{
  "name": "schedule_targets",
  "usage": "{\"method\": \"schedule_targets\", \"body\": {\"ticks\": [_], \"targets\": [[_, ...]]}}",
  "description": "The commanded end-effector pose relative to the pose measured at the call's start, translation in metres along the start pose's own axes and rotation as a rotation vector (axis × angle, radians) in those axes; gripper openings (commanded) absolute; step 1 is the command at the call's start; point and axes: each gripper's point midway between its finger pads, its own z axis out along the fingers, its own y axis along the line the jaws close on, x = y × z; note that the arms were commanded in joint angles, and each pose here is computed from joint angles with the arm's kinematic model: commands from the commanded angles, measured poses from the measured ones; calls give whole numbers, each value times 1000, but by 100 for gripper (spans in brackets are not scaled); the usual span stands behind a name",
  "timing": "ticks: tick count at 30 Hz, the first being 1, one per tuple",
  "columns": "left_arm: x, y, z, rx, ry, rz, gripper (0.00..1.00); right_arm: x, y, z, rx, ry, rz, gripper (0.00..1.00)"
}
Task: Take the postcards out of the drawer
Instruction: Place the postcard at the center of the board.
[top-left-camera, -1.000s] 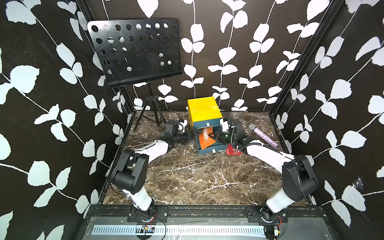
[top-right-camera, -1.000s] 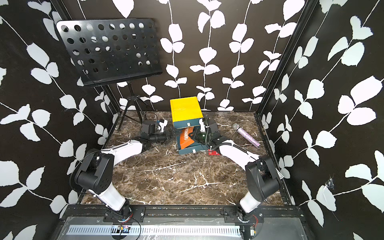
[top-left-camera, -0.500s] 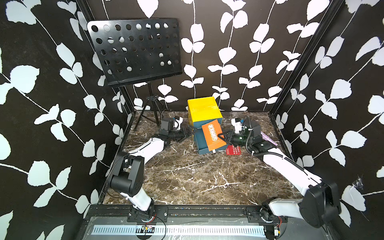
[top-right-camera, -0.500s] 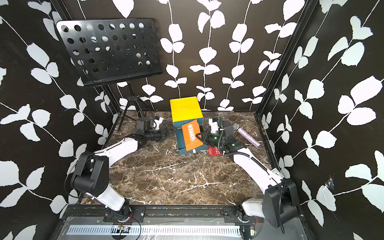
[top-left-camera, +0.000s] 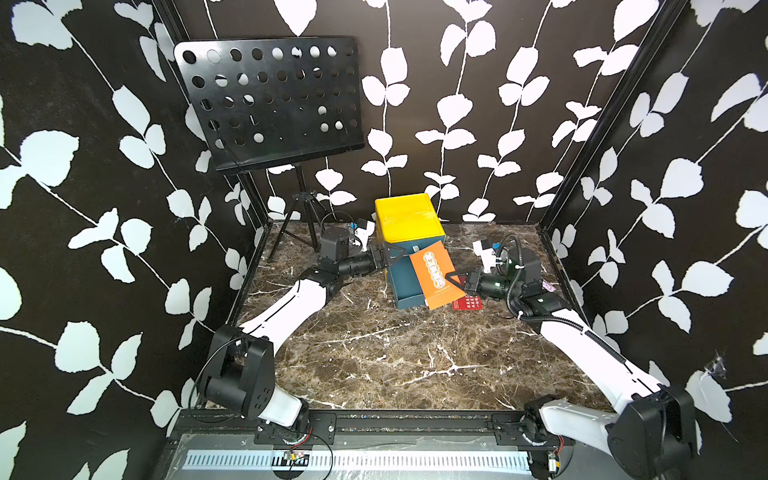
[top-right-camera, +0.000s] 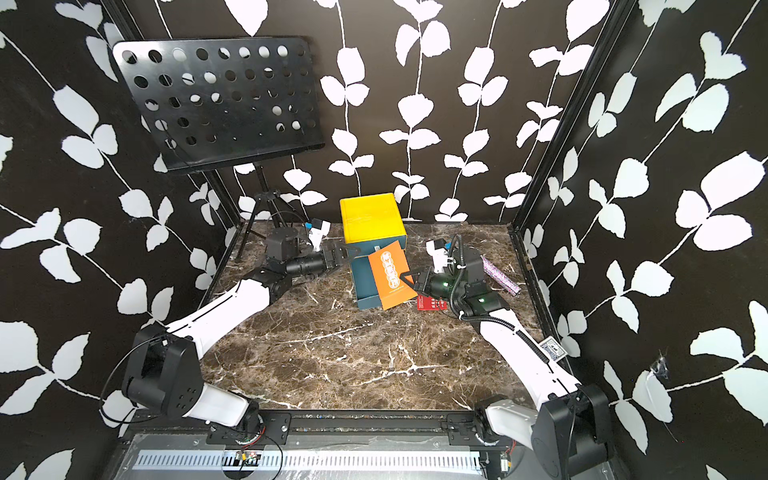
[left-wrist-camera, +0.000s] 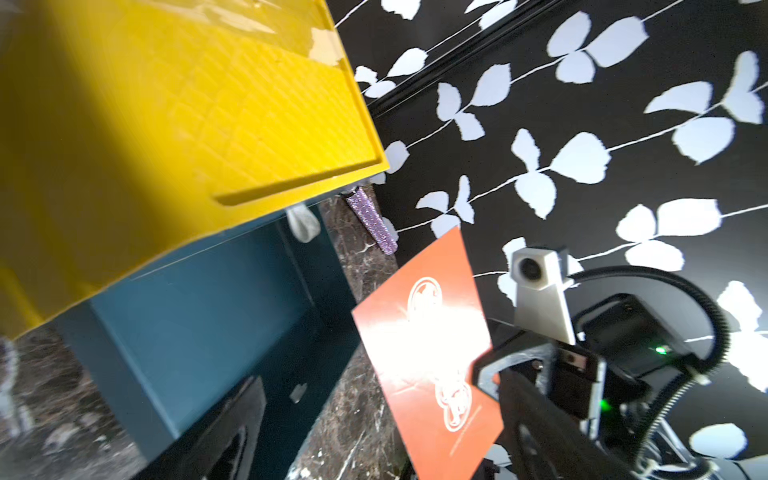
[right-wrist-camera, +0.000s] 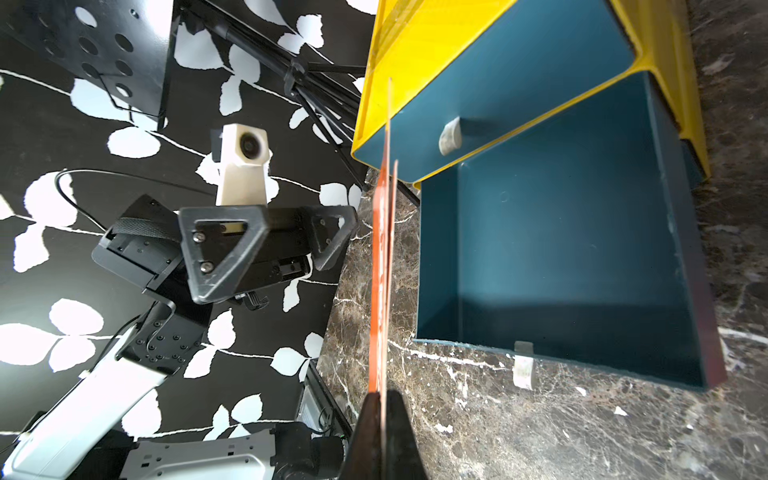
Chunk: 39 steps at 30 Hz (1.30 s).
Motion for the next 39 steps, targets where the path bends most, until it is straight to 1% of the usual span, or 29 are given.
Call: {"method": "schedule_targets", "body": {"ticks": [1, 7, 9, 13, 18, 21, 26, 28, 29, 30, 32, 34, 39], "targets": [[-9, -26, 4, 97, -20, 24, 85, -9, 18, -6, -83, -36, -73, 1], [-2, -33, 24, 127, 19, 34, 73, -14, 18, -9, -107, -62, -60, 0], [-2, -32, 28, 128, 25, 32, 71, -16, 20, -10, -119, -70, -56, 0], [-4, -33, 35, 146, 24, 30, 64, -19, 22, -10, -134, -75, -53, 0], [-10, -32, 40, 146, 7, 37, 64, -22, 27, -8, -171, -79, -39, 0], [-14, -35, 42, 152, -1, 41, 62, -22, 27, -7, -173, -79, -39, 0], [-21, -41, 42, 173, -18, 53, 43, -21, 24, -7, -161, -75, -39, 0], [-21, -41, 42, 172, -18, 51, 40, -20, 21, -6, -152, -72, -36, 0], [-20, -41, 42, 173, -17, 52, 37, -20, 20, -5, -151, -72, -36, 0], [-20, -41, 42, 173, -17, 53, 30, -20, 20, -5, -148, -72, -34, 0], [-20, -40, 42, 172, -17, 51, 20, -20, 18, -5, -144, -73, -32, 0], [-19, -40, 42, 168, -18, 51, 7, -19, 17, -5, -139, -70, -33, 0], [-19, -39, 40, 157, -24, 57, 0, -16, 13, -5, -121, -66, -37, 0]]}}
